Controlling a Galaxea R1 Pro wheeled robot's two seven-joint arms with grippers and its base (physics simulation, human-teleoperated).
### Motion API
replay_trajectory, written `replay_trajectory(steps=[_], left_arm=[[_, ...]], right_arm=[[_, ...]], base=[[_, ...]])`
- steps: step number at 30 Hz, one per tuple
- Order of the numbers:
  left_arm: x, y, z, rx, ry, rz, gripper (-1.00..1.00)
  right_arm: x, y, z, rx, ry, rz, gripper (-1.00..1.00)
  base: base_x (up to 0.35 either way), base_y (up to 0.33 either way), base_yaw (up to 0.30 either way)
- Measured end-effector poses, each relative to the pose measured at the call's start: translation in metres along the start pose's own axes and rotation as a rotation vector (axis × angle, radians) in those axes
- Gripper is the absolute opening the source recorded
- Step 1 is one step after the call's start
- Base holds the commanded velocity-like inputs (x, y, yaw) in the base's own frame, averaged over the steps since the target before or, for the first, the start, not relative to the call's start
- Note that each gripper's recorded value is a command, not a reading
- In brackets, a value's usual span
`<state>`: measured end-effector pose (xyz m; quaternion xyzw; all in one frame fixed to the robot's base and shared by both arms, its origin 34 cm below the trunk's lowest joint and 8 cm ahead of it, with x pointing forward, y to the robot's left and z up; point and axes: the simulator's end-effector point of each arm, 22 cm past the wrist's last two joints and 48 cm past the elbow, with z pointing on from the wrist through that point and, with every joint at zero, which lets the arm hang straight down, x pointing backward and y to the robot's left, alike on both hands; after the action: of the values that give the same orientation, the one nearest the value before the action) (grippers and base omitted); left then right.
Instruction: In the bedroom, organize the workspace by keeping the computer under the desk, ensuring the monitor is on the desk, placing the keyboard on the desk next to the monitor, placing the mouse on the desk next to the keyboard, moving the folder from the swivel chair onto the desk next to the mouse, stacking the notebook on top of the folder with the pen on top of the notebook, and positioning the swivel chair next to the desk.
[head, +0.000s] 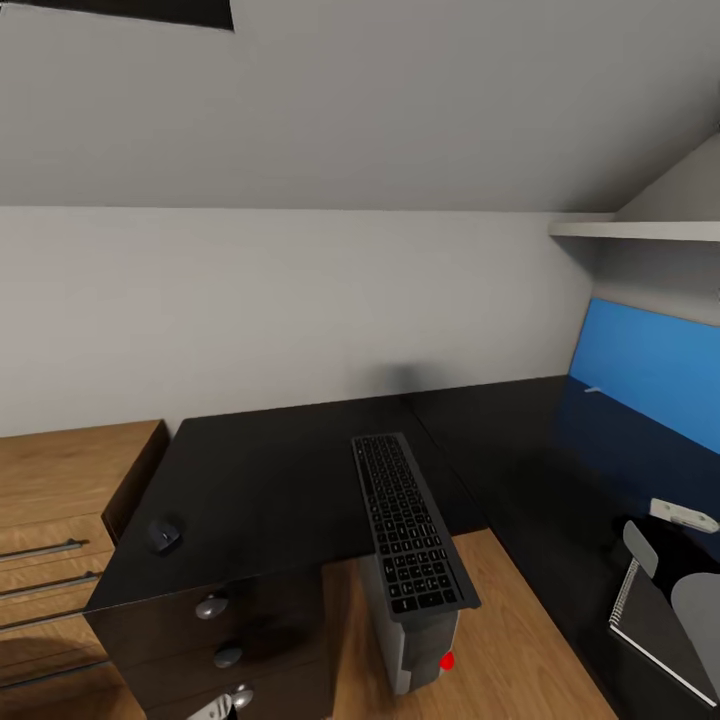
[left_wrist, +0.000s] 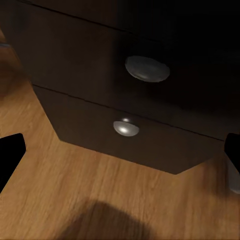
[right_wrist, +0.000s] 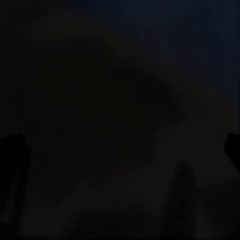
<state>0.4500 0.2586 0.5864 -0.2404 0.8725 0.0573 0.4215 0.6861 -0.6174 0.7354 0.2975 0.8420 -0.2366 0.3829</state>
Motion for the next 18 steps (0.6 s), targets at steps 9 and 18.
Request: replay_trajectory(steps=[9, 18], left_arm=[[0.0, 0.0023, 0.0007, -0.003, 0.0, 0.004, 1.0], [0.0, 0.002, 0.0008, -0.002, 0.0, 0.004, 1.0]], right_arm=[[0.0001, 0.0016, -0.0009, -0.002, 0.006, -0.006, 1.0], [0.0004, 0.0013, -0.0008, 0.001, 0.005, -0.012, 1.0]], base=[[-0.076, 0.038, 0.0], [-0.142, 0.159, 0.0]])
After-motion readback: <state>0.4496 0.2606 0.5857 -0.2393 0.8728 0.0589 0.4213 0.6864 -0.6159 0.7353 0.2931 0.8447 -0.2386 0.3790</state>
